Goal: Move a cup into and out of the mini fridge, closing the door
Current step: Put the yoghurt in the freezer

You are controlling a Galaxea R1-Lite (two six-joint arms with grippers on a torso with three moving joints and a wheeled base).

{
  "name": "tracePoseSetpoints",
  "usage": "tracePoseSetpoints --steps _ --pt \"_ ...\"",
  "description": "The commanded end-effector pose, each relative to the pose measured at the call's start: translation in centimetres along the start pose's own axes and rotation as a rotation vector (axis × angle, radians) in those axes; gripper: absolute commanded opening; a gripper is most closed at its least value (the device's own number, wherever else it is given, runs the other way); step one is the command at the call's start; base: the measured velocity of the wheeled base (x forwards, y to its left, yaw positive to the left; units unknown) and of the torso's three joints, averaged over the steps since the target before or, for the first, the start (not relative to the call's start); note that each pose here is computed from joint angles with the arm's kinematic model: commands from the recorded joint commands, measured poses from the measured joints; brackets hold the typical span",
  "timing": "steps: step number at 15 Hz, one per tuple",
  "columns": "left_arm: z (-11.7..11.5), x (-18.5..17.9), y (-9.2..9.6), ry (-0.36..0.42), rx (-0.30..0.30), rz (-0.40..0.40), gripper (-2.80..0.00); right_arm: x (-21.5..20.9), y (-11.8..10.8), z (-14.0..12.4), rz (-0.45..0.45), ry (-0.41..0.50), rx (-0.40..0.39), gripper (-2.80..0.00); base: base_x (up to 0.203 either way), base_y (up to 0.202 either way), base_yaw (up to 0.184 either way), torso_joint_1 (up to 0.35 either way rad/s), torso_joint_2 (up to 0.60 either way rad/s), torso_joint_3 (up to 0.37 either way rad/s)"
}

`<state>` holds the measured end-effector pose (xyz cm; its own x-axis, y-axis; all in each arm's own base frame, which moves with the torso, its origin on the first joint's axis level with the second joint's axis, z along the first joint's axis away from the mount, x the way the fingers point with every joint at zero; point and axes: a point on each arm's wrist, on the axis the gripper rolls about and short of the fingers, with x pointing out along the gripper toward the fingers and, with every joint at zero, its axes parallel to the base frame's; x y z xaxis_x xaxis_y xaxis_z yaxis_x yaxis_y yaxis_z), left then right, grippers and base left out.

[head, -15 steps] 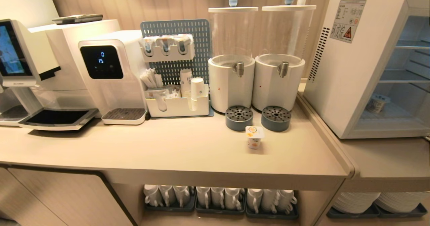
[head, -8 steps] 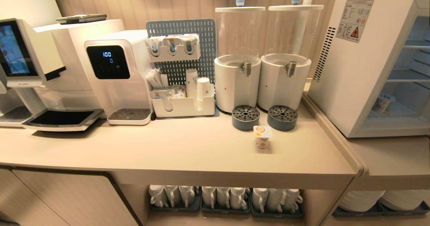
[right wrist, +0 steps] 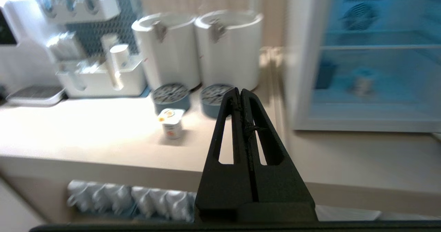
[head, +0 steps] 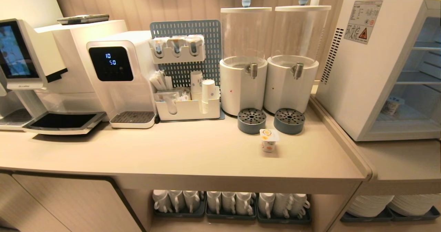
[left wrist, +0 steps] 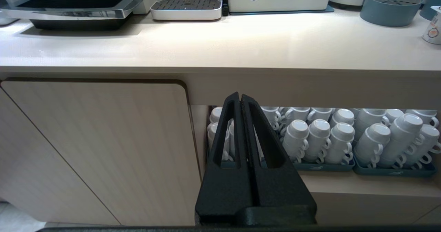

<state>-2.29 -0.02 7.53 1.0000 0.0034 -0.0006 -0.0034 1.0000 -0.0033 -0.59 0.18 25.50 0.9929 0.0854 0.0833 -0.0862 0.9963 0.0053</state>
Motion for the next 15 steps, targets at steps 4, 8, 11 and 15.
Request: tracePoseSetpoints --steps 4,8,11,15 --pt "-0.1 0.0 0.0 0.005 0.000 0.000 -2.80 16.2 -1.0 -3.4 0.233 0.366 0.093 -2.80 0.000 0.000 0.000 0.000 0.00 0.000" --pt "-0.1 0.0 0.0 0.003 -0.001 0.000 -2.80 22.5 -2.4 -10.8 0.442 0.453 0.143 -2.80 0.000 0.000 0.000 0.000 0.00 0.000" --pt "0.0 0.0 0.0 0.002 0.000 0.000 -2.80 25.1 -3.1 -16.3 0.493 0.554 0.104 0.00 0.000 0.000 0.000 0.000 0.00 0.000" --pt "-0.1 0.0 0.0 0.004 0.000 0.000 -2.80 27.5 -2.5 -23.0 0.496 0.510 -0.027 0.00 0.000 0.000 0.000 0.000 0.00 0.000"
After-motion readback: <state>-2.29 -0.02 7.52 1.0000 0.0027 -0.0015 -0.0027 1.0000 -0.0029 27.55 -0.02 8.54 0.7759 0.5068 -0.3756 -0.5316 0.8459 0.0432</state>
